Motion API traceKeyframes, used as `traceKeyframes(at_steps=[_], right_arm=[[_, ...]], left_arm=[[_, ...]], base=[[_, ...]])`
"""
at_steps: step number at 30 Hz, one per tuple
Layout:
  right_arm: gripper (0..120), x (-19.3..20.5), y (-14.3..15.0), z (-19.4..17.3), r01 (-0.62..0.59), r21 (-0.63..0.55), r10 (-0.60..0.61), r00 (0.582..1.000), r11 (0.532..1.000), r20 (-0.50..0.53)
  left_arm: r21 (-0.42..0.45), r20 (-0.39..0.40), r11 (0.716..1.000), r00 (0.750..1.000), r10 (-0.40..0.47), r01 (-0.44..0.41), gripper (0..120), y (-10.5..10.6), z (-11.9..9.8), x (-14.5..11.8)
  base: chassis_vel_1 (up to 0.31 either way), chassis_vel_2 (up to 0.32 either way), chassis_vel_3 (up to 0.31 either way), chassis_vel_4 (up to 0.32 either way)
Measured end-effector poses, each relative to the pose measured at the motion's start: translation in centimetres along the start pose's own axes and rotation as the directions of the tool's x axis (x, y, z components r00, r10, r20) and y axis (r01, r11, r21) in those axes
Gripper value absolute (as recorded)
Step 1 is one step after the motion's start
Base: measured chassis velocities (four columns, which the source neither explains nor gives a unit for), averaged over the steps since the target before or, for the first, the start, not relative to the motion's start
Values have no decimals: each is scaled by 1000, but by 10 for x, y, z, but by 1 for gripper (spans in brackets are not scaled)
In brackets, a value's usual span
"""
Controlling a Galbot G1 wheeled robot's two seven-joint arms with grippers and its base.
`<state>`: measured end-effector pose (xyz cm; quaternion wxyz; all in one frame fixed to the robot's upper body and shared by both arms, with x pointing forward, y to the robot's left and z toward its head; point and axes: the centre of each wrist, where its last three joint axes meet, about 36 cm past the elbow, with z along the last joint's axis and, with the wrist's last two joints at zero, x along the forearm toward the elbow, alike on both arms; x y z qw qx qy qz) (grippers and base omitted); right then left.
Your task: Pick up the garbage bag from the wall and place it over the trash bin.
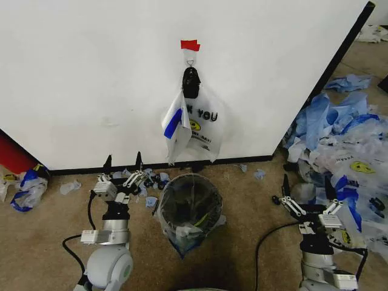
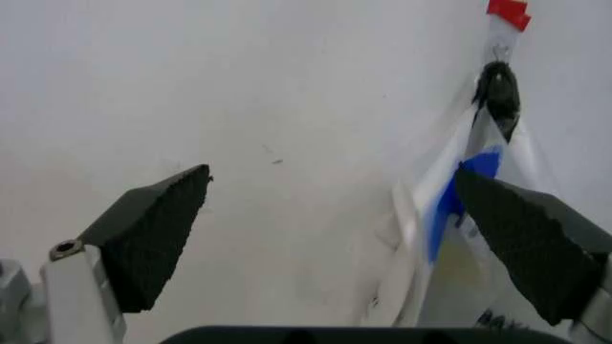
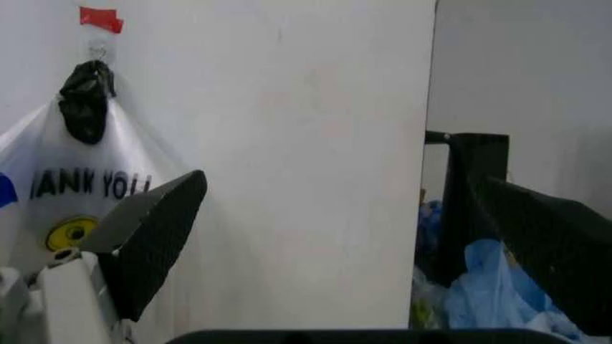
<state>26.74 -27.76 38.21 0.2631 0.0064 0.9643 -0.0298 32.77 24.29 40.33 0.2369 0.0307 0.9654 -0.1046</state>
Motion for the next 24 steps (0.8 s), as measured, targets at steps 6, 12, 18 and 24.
traceKeyframes(at_steps=[6, 12, 18, 24], right_arm=[[100, -8, -4, -1, 28, -19, -28, 1000, 999, -6], [100, -14, -6, 1, 60, -23, -60, 998, 998, -11], [100, -15, -6, 1, 60, -23, -60, 998, 998, -11], [100, -15, -6, 1, 59, -23, -59, 998, 998, -11]], left_arm=[[-49, -16, 999, 1000, 7, -8, 100, 19, 0, 8], [-53, -35, 998, 999, 20, -22, 100, 20, -1, 14], [-52, -35, 998, 999, 20, -22, 100, 19, -1, 15], [-51, -35, 998, 999, 20, -22, 100, 19, -1, 14]], base=[[0, 0, 0, 0], [0, 0, 0, 0], [0, 0, 0, 0], [0, 0, 0, 0]])
